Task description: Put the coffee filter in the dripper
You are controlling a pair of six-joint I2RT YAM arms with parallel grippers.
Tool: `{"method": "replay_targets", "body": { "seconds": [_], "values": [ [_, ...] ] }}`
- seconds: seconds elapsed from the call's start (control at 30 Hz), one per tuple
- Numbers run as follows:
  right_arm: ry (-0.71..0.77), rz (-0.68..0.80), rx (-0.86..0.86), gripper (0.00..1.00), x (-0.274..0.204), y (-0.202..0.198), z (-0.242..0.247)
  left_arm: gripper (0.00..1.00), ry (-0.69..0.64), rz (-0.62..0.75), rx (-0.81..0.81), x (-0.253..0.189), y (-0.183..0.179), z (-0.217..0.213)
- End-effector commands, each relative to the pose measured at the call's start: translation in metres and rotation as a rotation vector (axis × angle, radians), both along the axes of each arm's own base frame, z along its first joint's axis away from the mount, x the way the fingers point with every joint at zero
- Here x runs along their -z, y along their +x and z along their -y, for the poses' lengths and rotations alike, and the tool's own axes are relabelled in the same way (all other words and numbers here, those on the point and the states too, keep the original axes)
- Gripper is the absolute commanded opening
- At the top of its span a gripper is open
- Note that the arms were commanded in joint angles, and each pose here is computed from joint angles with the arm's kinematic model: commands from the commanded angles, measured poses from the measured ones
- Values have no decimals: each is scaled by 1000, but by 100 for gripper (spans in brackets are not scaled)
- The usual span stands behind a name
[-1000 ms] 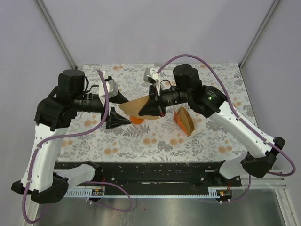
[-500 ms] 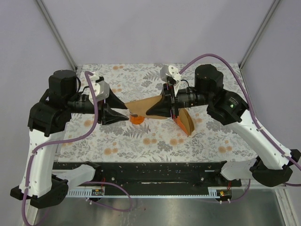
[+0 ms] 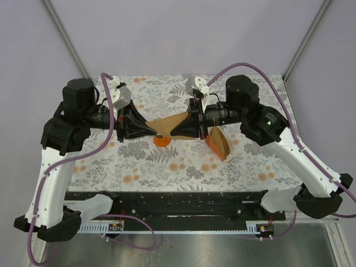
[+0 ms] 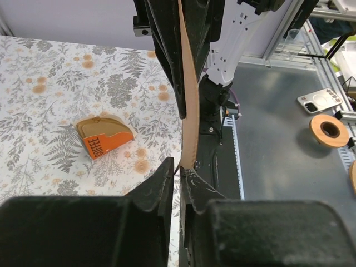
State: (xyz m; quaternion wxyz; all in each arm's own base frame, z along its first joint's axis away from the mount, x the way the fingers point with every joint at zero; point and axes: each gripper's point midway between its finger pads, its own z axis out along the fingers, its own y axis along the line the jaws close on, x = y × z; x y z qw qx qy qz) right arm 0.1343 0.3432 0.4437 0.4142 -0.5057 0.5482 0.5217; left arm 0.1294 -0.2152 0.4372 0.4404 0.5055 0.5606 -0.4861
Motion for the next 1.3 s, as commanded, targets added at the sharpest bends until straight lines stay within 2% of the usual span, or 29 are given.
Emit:
{"method": "replay_targets", "body": {
  "seconds": [0.0,0.03,0.63,0.7,0.73,0.77,0.93,1.03,1.17,1.27],
  "values": [
    [38,18,-11,0,-12,-1,0,6,-38,30,35,-11,-4,1],
    [36,16,-12,0,-11,-1,0,0,-37,32,30,-11,-3,1],
    [44,26,-19,0,-13,-6,5,0,-21,90,7,-10,-1,-1],
    [44,30,-18,0,-13,-7,6,5,-17,105,-6,-9,2,-2],
    [45,32,-18,0,-14,-6,6,11,-16,110,-16,-10,4,-3],
    [44,30,-18,0,-13,-7,6,23,-20,108,-8,-10,3,-2],
    [47,35,-13,0,-14,-7,7,34,-40,35,-15,-9,6,0],
    [48,37,-7,0,-15,-7,8,34,-49,-18,-26,-10,8,0],
    [48,39,-6,0,-15,-9,10,24,-57,-39,-4,-10,5,0],
    [50,43,-1,0,-15,-9,12,22,-62,-66,-11,-11,6,1]
  ]
}}
